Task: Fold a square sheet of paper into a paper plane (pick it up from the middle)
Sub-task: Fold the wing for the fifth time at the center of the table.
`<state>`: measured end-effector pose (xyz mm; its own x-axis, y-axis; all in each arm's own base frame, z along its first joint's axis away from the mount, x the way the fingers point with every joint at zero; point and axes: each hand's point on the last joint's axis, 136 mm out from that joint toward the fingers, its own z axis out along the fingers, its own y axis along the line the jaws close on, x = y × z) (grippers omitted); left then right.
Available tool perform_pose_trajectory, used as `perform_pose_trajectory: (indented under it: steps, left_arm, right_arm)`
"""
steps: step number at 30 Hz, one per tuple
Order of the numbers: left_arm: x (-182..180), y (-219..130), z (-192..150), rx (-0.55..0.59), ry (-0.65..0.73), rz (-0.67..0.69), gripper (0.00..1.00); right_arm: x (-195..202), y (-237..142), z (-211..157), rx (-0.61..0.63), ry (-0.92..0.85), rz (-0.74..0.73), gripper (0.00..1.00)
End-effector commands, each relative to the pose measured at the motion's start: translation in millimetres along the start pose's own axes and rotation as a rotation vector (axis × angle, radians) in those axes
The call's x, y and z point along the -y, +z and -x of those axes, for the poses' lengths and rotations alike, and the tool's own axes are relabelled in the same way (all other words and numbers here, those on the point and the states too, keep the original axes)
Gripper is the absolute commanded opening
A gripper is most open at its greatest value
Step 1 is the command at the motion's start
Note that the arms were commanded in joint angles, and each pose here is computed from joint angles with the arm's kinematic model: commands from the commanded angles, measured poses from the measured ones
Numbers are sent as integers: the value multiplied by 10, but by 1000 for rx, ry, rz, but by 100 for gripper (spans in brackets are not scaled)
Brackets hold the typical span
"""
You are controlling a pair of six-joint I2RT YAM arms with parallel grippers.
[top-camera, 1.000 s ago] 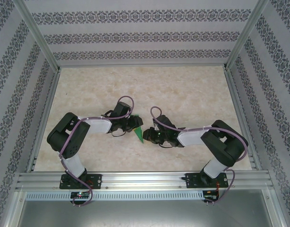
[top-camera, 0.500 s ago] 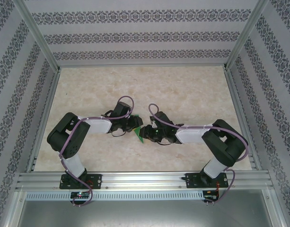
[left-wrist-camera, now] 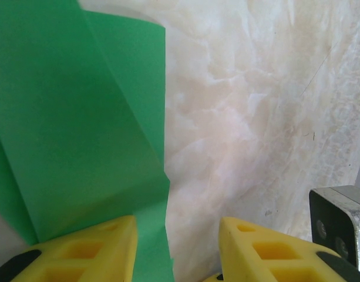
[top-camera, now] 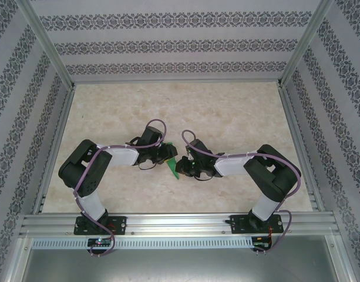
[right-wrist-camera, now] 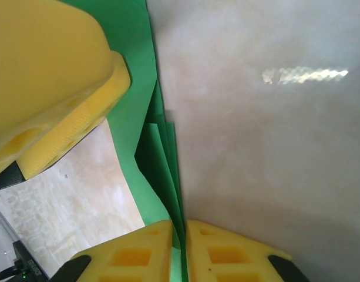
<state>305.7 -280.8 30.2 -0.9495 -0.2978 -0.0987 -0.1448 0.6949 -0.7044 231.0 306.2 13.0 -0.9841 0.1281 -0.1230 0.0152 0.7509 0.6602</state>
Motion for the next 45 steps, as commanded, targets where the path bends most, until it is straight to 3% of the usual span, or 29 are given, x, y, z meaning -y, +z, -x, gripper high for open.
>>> perform_pose_trajectory:
  steps: [1,4,10,13,18,31,45]
  left_arm:
    - [-49,72,-54,-28,4,19,42]
    - [-51,72,-50,-26,3,20,42]
    - [-75,79,-67,-32,-3,24,42]
    - [-87,82,-67,-31,-6,29,41]
    - [-94,80,-76,-33,-4,30,41]
    - [-97,89,-79,-42,0,34,41]
    - [-121,88,-94,-47,2,47,41]
  right_arm:
    - [480,29,-293,-71,37,-172,17]
    - [395,-50,-226,-43,25,-153,16]
    - [-20,-443,92,113,-19,-49,26]
    - [-374,-497,144,116,-51,99,15]
    - [-729,-346,120,57,-56,218,11]
    - [-517,-18,69,10,28,182,6]
    - [166,193,-235,-78,86,-7,5]
